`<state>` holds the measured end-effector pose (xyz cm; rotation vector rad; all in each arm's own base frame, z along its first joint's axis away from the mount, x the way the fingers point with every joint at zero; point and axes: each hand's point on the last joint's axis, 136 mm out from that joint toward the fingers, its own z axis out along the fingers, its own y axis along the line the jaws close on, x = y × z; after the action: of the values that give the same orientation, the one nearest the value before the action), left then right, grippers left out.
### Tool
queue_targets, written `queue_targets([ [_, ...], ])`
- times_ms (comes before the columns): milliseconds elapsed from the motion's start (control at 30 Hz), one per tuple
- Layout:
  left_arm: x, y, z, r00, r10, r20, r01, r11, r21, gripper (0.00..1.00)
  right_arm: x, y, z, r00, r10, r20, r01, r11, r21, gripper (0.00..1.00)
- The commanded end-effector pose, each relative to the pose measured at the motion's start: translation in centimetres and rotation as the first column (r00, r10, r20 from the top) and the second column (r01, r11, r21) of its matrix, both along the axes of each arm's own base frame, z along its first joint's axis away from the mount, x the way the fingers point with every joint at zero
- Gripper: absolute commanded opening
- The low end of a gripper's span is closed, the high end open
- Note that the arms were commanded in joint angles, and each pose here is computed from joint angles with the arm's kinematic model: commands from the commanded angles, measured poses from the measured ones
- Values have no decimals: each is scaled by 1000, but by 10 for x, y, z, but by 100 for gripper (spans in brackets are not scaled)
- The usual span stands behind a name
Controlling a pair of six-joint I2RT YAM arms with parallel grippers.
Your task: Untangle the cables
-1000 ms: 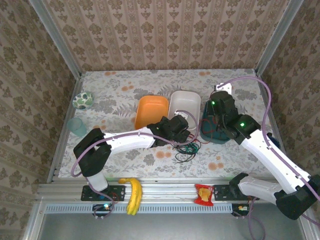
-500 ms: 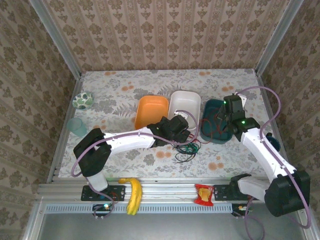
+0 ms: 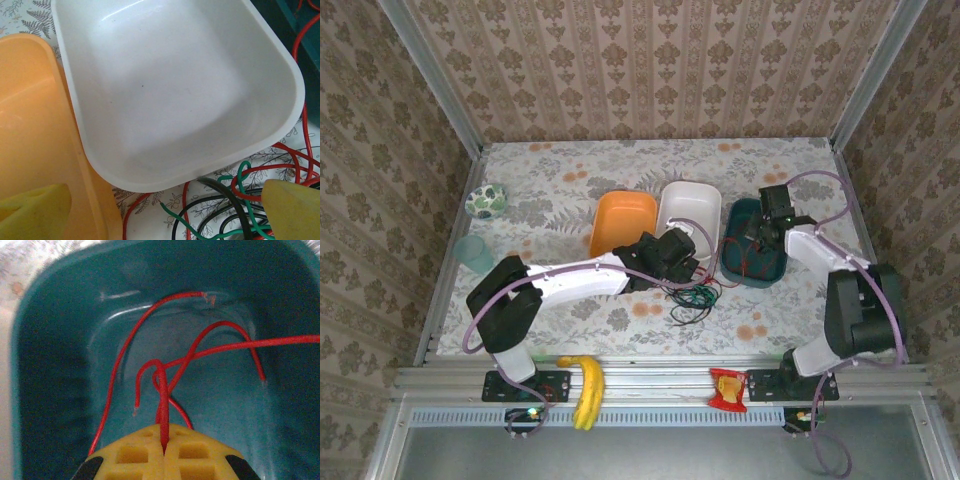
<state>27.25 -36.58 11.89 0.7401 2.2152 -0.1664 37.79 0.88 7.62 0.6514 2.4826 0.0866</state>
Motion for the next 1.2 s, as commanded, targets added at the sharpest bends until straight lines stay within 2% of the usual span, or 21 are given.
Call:
queue_targets([
  [0,2,9,8,999,42,6,-42,999,-17,98,5,6,-4,1000,3,-29,-2,998,58,0],
  [100,3,9,9,999,44,7,-44,999,-22,98,6,6,0,1000,10,-22,-8,998,55,2],
  [267,4,10,10,998,54,11,-54,998,-27,99,3,6,30,998,33,51,-35,998,47,41],
  [367,4,11,12,998,61,15,-60,997,-37,99,-4,5,49,994,47,96,-49,998,25,50],
  [567,5,12,12,998,64,11,-64,997,-45,99,-30,25,72,976,158,151,-162,987,18,51],
  [733,4,10,8,999,53,2,-53,998,-31,99,-61,67,55,947,305,100,-312,947,70,51],
  [900,3,8,6,999,41,-3,-42,999,-20,98,-78,76,27,942,334,21,-335,940,72,50],
  [1067,1,6,5,1000,29,-2,-29,1000,-8,98,-80,69,9,953,303,-25,-302,952,50,42],
  [1167,-1,5,3,1000,21,-4,-21,1000,-1,98,-78,69,9,954,301,-20,-299,953,47,26],
])
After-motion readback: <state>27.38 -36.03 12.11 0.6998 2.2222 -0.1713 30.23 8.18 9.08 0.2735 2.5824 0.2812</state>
